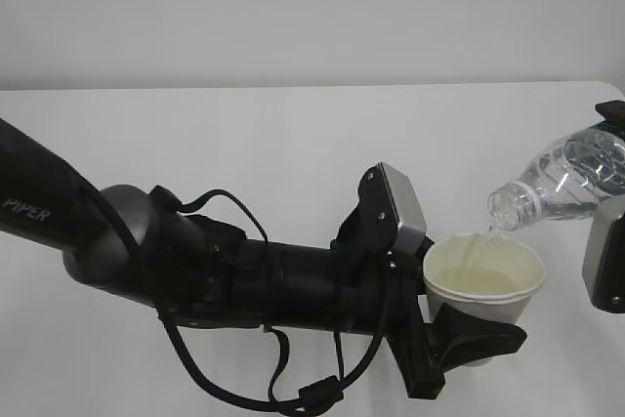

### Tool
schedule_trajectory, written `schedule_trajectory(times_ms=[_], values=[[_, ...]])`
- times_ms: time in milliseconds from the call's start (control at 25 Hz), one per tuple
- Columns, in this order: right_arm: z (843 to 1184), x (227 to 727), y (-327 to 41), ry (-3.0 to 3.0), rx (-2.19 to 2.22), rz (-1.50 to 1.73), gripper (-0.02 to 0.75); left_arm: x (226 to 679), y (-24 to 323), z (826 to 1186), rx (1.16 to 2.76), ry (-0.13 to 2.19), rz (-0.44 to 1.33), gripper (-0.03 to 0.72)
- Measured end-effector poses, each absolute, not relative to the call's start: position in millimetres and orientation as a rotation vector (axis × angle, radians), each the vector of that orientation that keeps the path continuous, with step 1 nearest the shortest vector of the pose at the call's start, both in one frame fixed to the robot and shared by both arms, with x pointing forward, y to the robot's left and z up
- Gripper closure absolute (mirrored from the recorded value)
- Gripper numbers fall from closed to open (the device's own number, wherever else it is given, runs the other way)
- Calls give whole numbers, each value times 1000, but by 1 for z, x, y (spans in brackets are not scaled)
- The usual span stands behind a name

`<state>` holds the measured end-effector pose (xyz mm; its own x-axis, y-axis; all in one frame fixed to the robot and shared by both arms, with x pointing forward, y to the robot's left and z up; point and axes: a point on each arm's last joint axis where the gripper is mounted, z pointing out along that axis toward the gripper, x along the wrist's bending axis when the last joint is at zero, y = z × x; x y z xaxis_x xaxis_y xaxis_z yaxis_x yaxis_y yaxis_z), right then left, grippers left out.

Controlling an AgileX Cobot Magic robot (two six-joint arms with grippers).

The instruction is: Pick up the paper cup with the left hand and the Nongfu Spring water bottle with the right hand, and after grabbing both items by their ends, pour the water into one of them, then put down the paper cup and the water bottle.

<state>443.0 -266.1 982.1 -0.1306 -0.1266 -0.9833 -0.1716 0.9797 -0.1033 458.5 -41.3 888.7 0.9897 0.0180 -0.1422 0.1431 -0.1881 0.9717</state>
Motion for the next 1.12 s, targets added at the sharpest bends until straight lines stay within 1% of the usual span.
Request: schedule_trajectory(times_ms=[1120], values=[[983, 444, -266, 1697, -224, 39, 284, 459, -41, 889, 1760, 120, -112, 247]])
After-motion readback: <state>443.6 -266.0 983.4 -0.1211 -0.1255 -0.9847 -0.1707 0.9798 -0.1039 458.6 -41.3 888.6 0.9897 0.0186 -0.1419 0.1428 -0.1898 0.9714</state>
